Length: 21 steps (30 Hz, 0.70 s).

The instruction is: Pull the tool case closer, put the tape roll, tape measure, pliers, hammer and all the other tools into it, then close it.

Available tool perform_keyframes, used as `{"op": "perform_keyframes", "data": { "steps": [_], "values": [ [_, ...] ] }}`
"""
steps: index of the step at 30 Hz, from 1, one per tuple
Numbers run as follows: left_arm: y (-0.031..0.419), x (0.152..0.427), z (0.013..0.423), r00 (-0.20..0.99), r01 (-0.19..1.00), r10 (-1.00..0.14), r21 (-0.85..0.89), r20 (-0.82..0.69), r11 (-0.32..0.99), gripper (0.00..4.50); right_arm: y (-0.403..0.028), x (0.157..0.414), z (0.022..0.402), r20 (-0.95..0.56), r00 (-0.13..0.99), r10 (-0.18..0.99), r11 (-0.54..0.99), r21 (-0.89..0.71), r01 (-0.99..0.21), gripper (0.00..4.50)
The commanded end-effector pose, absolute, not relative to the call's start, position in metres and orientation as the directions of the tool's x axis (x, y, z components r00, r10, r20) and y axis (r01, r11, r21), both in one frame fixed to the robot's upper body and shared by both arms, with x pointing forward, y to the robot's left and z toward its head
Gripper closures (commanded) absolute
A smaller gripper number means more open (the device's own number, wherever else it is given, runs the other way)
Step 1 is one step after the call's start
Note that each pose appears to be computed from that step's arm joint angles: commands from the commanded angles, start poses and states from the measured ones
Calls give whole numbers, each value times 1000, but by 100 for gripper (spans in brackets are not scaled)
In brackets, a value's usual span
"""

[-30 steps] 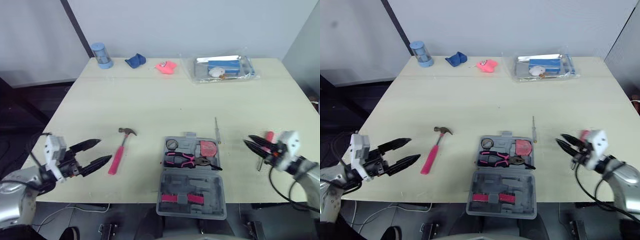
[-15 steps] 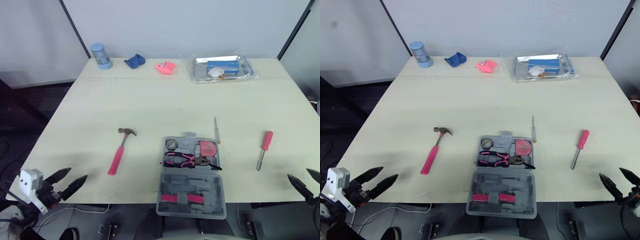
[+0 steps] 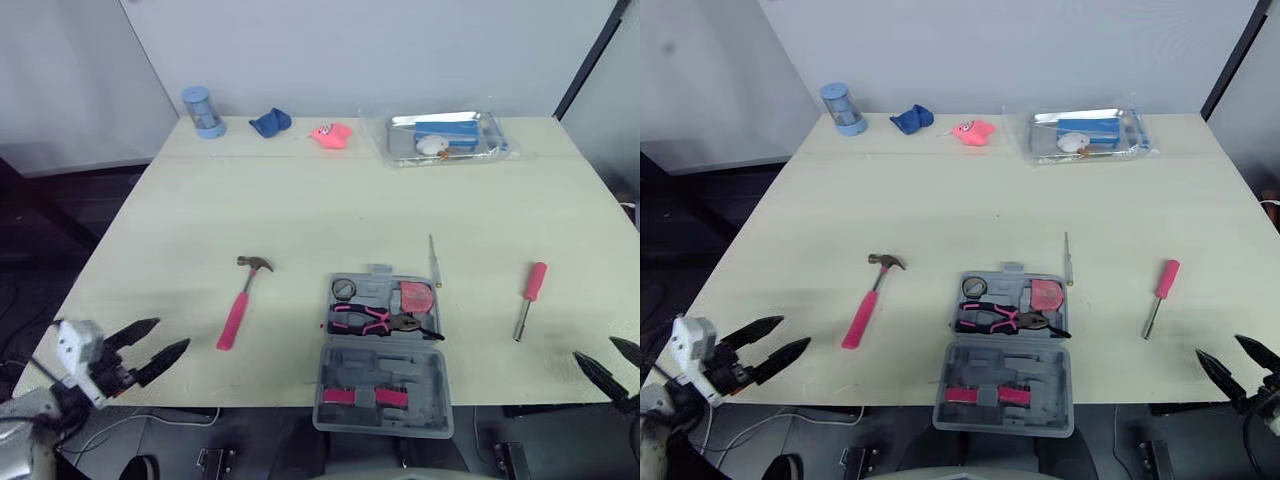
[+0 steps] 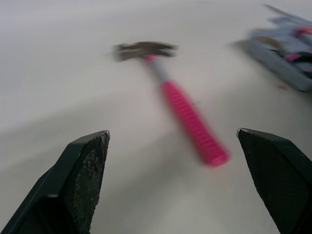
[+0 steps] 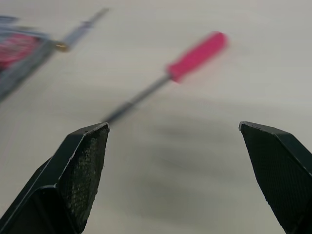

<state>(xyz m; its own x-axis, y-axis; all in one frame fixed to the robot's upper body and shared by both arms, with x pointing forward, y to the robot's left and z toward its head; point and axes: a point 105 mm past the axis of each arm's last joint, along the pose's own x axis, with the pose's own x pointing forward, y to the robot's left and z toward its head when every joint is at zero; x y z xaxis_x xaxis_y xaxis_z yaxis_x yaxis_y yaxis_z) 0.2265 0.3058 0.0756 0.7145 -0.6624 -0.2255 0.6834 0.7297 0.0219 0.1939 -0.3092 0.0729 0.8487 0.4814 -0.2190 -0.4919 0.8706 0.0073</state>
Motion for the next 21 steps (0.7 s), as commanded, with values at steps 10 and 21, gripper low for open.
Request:
{"op": "perform_keyframes", "data": {
  "steps": [10, 21],
  "values": [
    [230, 239, 84, 330, 944, -883, 108, -335, 312, 88, -213, 221, 79, -278, 538, 796, 540, -75, -838, 135],
    [200, 245, 52, 142, 990, -894, 68, -426, 125, 441, -178, 232, 45, -458, 356, 815, 343, -115, -932, 450]
  ]
}}
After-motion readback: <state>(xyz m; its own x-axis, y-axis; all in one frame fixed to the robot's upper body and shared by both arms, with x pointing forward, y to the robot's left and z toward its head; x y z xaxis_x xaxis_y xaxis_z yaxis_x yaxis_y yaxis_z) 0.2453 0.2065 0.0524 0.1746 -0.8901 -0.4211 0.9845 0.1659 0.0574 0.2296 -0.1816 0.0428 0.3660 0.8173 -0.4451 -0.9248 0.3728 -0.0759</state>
